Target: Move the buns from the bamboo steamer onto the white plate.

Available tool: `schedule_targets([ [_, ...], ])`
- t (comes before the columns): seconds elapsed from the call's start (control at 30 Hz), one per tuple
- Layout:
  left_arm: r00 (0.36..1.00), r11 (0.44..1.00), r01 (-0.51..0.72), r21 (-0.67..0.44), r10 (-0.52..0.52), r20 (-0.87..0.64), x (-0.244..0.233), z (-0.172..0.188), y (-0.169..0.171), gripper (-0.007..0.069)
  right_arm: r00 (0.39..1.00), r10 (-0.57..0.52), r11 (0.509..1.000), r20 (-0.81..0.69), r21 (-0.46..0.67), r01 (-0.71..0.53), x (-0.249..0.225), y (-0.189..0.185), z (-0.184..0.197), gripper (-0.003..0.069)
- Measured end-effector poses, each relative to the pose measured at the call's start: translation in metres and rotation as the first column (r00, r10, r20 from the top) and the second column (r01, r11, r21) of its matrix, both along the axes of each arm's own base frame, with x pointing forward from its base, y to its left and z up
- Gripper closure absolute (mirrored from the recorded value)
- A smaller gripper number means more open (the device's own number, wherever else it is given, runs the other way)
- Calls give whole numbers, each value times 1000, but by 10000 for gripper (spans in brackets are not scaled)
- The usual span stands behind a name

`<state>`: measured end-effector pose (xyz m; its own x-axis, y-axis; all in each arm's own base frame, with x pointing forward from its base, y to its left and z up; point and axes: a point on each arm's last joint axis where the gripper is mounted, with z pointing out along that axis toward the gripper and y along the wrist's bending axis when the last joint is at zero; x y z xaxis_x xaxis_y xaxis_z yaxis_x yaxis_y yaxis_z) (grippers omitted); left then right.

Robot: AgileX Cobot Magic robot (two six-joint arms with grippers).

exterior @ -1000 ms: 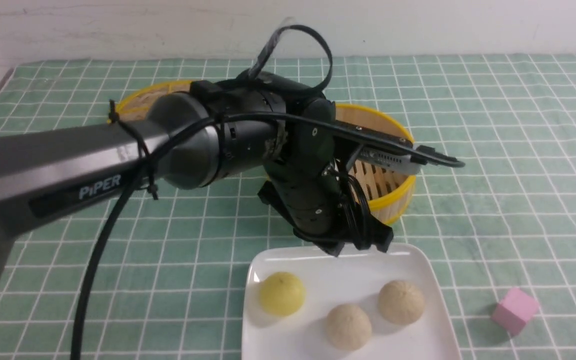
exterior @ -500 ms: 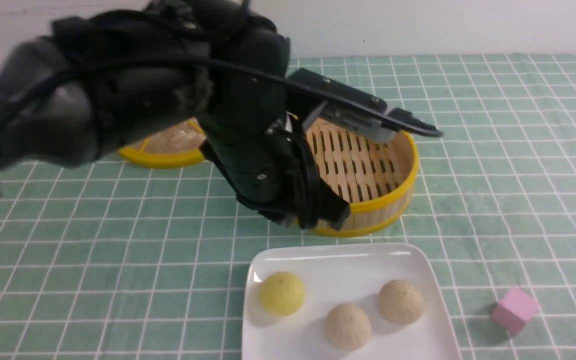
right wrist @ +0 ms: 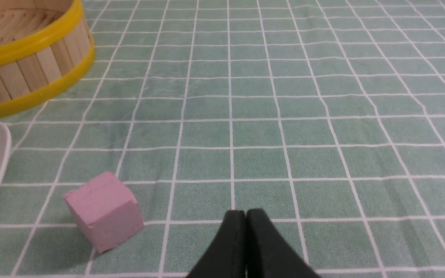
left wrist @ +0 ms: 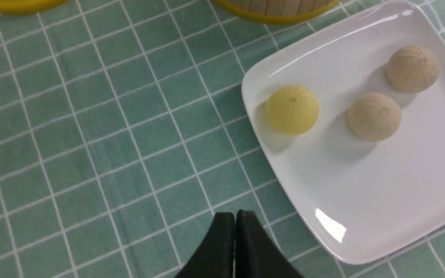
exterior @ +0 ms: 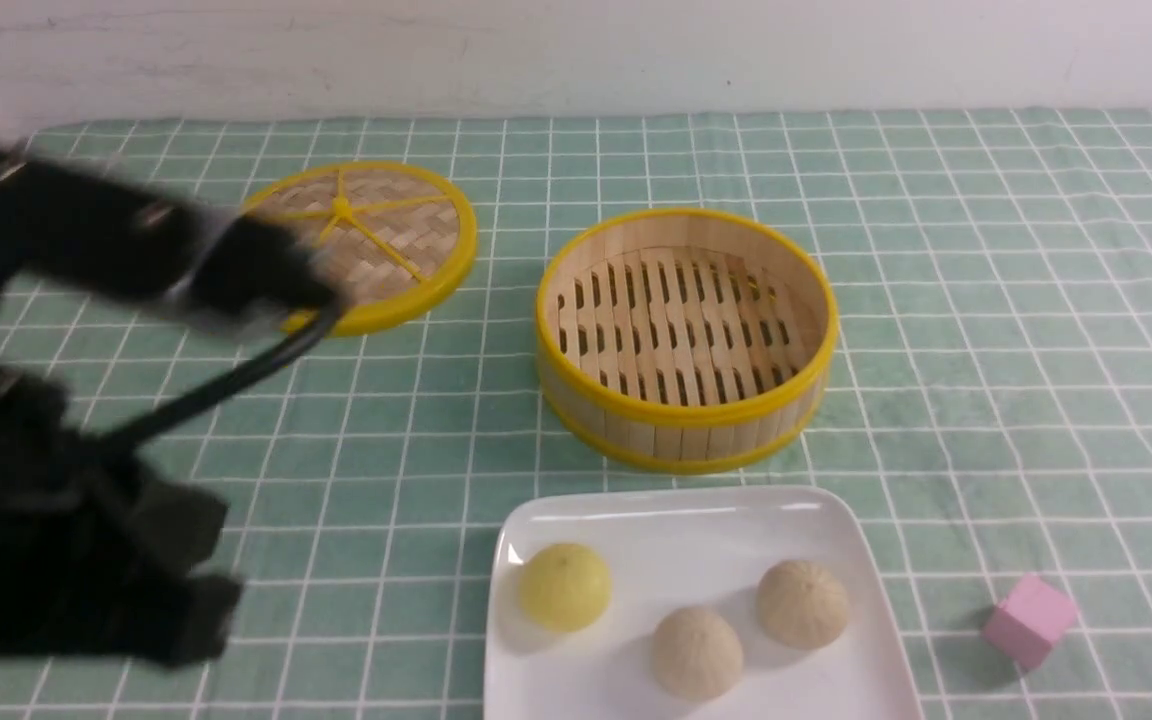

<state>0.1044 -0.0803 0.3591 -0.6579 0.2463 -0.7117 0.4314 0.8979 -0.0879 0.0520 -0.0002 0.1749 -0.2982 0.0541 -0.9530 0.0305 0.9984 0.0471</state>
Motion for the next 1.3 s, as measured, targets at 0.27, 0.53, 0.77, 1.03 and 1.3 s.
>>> schedule_targets([
  [0.27, 851, 849, 133, -512, 166, 498, -77, -57, 77, 599, 1000, -1, 1000, 0, -6, 1, 0, 0, 0, 625],
  [0.53, 914, 912, 47, -407, 125, 386, -46, -75, 49, 592, 1000, -1, 1000, 0, 0, 1, 0, 0, 0, 613],
  [0.77, 946, 942, 64, -330, 48, 321, -23, -83, 21, 581, 1000, -1, 1000, 0, 0, 1, 0, 0, 0, 602],
  [1.03, 948, 942, 72, -326, 37, 316, -20, -84, 17, 574, 1000, -1, 1000, 0, 0, 1, 0, 0, 0, 589],
  [1.3, 944, 948, 17, -318, 89, 317, -24, -93, 28, 568, 1000, -1, 1000, 0, 0, 1, 0, 0, 0, 578],
])
